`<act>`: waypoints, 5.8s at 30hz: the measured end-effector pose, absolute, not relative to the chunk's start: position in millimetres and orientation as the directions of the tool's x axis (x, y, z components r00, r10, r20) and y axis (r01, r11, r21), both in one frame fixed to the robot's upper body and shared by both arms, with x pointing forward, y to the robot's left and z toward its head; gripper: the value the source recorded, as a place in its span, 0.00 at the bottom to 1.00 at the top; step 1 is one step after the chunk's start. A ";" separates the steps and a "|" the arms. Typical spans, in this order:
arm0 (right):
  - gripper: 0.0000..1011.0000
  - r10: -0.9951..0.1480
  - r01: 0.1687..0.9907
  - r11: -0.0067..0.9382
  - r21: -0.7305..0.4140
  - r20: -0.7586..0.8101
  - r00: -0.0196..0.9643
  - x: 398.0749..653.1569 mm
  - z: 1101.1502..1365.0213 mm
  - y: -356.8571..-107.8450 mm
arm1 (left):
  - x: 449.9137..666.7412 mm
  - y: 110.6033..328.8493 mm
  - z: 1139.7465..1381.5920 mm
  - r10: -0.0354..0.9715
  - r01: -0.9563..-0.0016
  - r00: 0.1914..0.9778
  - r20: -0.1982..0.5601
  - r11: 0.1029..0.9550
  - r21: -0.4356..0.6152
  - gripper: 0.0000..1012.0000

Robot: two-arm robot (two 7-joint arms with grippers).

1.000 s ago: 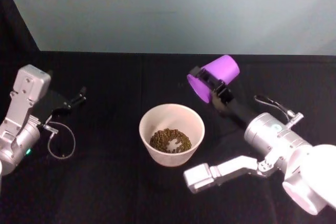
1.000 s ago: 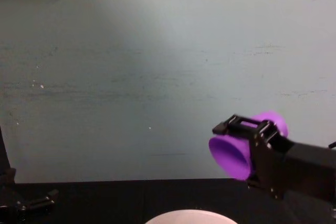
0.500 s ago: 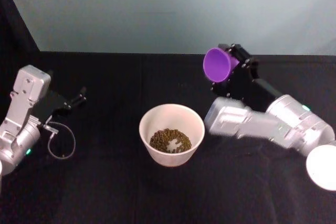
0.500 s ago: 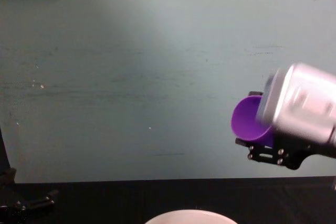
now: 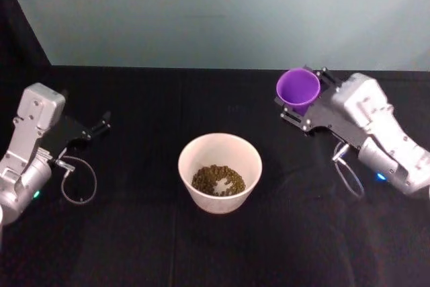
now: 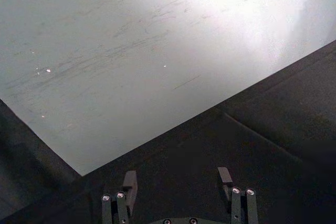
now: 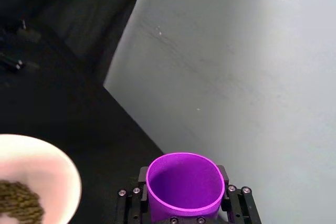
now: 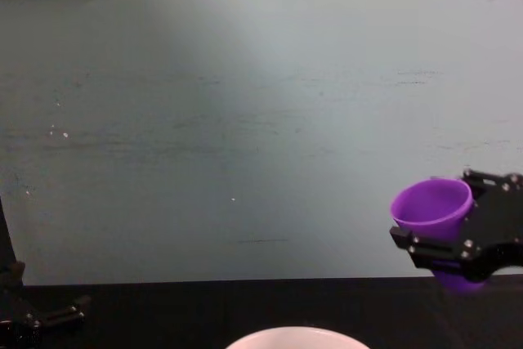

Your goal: Pick up the cup and pour the mung beans from the cup into the bowl.

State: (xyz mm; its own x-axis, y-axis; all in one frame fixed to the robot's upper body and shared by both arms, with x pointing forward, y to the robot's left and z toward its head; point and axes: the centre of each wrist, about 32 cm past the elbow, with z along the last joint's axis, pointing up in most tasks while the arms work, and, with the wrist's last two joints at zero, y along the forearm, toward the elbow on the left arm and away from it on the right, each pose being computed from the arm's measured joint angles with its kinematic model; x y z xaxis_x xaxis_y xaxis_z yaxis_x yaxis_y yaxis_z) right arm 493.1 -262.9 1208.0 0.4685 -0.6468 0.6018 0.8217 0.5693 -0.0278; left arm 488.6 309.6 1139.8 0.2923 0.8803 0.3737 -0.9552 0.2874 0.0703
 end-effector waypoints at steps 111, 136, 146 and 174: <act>0.74 -0.725 0.727 0.686 0.002 0.082 0.684 510.0 1090.5 -308.5 | 488.6 309.7 1139.8 0.880 -0.955 0.292 0.374 0.287 0.070 0.99; 0.99 -0.725 0.728 0.686 0.003 0.085 0.683 509.9 1090.3 -308.5 | 488.6 309.6 1139.8 0.880 -0.955 0.292 0.374 0.287 0.070 0.99; 0.99 -0.732 0.734 0.678 0.026 0.103 0.673 505.3 1097.6 -307.3 | 488.6 309.6 1139.8 0.880 -0.955 0.292 0.374 0.287 0.070 0.99; 0.99 -0.978 0.970 0.208 0.130 0.026 0.206 461.3 1149.2 -307.0 | 488.6 309.7 1139.8 0.880 -0.955 0.292 0.374 0.287 0.070 0.99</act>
State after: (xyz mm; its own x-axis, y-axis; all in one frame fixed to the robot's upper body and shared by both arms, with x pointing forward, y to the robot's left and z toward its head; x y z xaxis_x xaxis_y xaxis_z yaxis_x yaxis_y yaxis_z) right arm 461.3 -307.0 1149.2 0.2061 -0.9782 0.0261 0.9696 0.2078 0.1295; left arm 488.6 309.7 1139.8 0.2922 0.8803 0.3737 -0.9553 0.2873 0.0703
